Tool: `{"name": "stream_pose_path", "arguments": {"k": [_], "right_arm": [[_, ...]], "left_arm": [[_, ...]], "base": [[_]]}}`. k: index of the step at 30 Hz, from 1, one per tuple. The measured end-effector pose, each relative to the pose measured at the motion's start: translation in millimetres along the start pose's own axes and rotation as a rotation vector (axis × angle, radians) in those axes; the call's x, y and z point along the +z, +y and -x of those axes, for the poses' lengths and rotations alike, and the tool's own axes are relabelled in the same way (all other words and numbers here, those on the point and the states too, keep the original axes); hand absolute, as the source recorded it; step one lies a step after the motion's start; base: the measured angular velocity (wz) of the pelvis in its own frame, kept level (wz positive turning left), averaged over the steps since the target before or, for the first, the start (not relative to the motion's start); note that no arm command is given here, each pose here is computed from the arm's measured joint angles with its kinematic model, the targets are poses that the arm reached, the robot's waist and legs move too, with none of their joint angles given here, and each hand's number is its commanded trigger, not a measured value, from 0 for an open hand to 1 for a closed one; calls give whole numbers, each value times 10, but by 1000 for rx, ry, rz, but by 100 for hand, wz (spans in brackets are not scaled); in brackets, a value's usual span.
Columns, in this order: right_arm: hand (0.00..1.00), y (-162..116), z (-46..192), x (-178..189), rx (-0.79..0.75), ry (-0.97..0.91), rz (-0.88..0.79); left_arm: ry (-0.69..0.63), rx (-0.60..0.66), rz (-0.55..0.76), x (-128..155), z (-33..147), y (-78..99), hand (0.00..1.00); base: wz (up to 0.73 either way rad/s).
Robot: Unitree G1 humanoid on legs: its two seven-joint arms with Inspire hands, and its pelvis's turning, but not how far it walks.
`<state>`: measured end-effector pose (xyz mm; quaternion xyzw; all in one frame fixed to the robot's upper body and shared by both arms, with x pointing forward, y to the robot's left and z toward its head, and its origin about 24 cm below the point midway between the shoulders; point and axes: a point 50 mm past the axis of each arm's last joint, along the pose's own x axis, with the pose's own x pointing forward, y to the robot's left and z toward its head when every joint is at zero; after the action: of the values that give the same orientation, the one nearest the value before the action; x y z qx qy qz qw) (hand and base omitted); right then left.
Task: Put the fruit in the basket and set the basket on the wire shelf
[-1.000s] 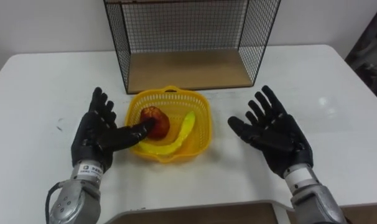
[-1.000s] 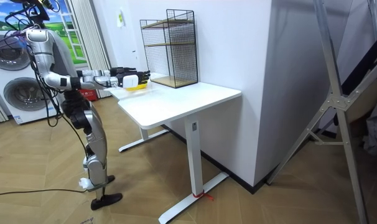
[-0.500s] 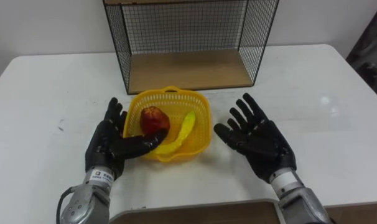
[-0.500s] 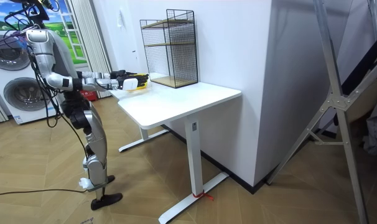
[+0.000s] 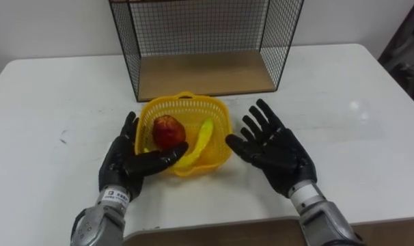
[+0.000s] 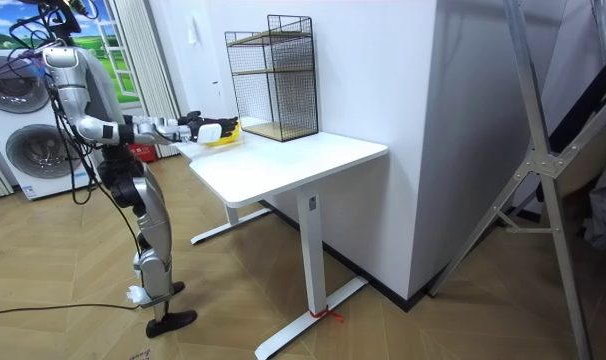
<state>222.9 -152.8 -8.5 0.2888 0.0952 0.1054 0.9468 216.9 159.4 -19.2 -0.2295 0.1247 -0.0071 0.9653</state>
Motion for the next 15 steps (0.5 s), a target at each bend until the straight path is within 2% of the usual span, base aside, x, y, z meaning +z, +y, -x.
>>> {"name": "stream_pose_path", "arguments": {"k": [5,15], "right_arm": [[0,65,-7,-71,28,32,-8],[0,63,-9,-70,24,33,-9]], "left_arm": [[20,-40,-3,-48,-5,-78,0],[25,-53,0,-67,-15,-121,0]], "base": [[0],[0]]}}
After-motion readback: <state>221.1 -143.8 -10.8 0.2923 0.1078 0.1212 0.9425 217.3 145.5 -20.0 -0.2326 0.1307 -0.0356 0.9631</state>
